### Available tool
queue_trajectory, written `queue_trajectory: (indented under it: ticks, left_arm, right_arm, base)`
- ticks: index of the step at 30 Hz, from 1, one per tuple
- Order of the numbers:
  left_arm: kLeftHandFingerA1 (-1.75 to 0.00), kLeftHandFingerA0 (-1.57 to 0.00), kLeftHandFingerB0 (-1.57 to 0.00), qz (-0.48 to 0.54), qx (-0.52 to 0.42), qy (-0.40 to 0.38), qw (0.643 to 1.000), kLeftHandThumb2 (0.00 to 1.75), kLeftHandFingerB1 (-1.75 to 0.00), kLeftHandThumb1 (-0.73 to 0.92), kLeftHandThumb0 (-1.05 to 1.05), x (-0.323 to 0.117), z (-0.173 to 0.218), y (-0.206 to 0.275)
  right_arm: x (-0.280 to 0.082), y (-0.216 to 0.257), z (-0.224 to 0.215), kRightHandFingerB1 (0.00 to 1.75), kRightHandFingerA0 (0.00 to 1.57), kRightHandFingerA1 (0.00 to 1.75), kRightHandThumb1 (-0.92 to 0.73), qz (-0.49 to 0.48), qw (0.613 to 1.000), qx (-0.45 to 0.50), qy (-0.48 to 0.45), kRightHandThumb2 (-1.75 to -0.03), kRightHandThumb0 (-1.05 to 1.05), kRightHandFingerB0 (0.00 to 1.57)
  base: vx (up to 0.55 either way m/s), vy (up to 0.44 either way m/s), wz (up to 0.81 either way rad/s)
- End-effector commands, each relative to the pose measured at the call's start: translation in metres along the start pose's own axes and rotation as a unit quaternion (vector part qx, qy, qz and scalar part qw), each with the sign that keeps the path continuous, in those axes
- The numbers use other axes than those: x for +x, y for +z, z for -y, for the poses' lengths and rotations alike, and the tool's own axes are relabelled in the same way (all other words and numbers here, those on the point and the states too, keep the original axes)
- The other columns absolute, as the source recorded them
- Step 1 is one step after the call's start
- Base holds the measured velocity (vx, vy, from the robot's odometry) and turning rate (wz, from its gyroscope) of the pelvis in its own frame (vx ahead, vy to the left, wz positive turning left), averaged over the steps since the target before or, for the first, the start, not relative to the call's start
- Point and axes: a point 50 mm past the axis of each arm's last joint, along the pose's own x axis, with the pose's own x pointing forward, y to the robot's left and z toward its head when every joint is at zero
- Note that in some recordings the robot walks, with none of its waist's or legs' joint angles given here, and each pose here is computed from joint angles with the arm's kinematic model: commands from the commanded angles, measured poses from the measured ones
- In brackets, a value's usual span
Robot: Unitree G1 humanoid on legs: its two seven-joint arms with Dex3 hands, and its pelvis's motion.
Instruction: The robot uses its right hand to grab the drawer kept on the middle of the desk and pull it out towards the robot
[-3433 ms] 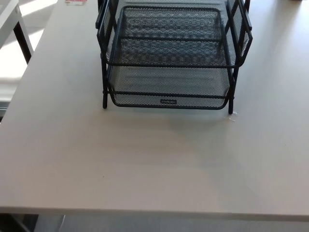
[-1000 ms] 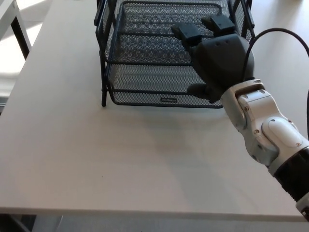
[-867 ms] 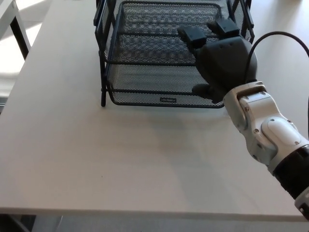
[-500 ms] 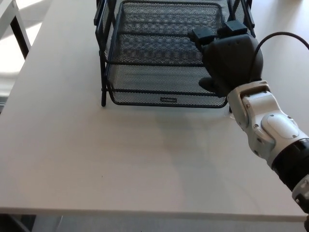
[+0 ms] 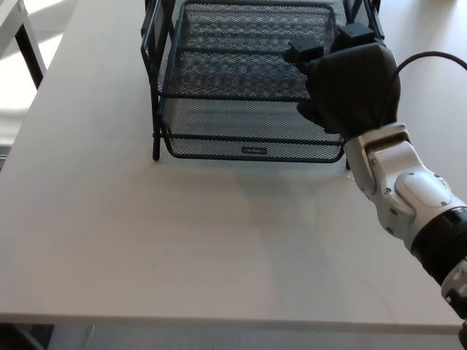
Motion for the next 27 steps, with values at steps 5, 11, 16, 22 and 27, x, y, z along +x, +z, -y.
queue_trajectory:
  ticks: [5, 11, 16, 22, 27]
  left_arm:
    - [-0.93, -0.66, -0.66, 0.0, 0.023, 0.002, 1.0, 0.57, -0.62, 0.57, -0.45, -0.001, -0.007, -0.003]
    - [-0.92, -0.65, -0.66, -0.002, 0.022, 0.002, 1.0, 0.57, -0.62, 0.58, -0.46, 0.0, -0.006, -0.004]
    - [-0.93, -0.66, -0.67, 0.003, 0.019, 0.003, 1.0, 0.57, -0.64, 0.58, -0.46, 0.0, -0.006, -0.005]
    - [-0.94, -0.64, -0.67, 0.004, 0.022, 0.006, 1.0, 0.57, -0.65, 0.57, -0.47, 0.0, -0.006, -0.003]
    - [-0.93, -0.65, -0.66, 0.001, 0.021, 0.007, 1.0, 0.56, -0.64, 0.57, -0.46, 0.001, -0.006, -0.004]
  right_arm:
    - [-0.011, 0.003, 0.01, 0.88, 0.89, 1.28, -0.54, 0.075, 0.988, -0.013, -0.136, -0.58, -0.46, 0.87]
    - [-0.022, 0.003, 0.009, 0.8, 0.9, 1.21, -0.54, 0.088, 0.983, -0.005, -0.158, -0.56, -0.46, 0.85]
    - [-0.043, 0.002, 0.009, 0.72, 0.92, 1.09, -0.55, 0.108, 0.979, -0.002, -0.175, -0.57, -0.49, 0.88]
    - [-0.067, -0.004, 0.012, 0.7, 0.9, 1.14, -0.54, 0.134, 0.972, 0.007, -0.194, -0.57, -0.51, 0.9]
    - [-0.09, -0.01, 0.017, 0.68, 0.91, 1.1, -0.53, 0.15, 0.968, 0.016, -0.201, -0.56, -0.48, 0.93]
  base:
    - [0.0, 0.0, 0.0]
    - [0.0, 0.0, 0.0]
    - [0.0, 0.0, 0.0]
    - [0.0, 0.0, 0.0]
    - [0.0, 0.0, 0.0]
